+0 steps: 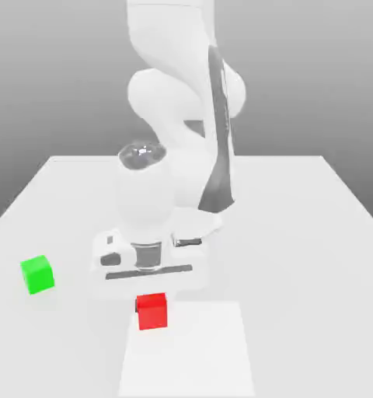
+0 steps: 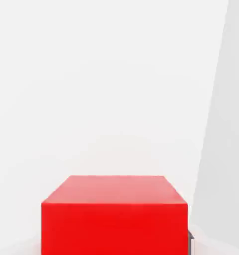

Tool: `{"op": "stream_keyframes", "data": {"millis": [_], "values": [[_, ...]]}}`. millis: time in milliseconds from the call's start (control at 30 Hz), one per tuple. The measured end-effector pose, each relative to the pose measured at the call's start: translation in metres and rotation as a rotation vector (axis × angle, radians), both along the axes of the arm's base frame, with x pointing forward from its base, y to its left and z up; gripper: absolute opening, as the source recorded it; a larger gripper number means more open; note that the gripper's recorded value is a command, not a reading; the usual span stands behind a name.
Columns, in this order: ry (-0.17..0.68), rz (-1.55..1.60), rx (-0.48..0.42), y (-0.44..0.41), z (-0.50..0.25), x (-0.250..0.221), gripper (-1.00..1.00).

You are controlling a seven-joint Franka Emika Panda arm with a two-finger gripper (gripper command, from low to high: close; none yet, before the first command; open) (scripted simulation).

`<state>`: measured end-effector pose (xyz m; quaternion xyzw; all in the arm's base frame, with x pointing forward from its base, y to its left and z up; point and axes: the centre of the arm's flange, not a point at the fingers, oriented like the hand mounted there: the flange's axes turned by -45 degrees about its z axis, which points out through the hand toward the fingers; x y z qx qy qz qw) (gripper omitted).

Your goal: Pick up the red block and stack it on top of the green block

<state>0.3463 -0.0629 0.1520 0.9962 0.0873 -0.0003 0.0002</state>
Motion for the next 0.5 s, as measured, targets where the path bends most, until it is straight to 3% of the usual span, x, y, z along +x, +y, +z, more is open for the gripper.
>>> {"op": "stream_keyframes", "data": {"millis": [200,500], "values": [[0.0,-0.002,0.001,-0.001,0.049,0.0,-1.0],[-0.001,-0.607,0.0,-0.094,0.071,-0.02,-1.0]]}}
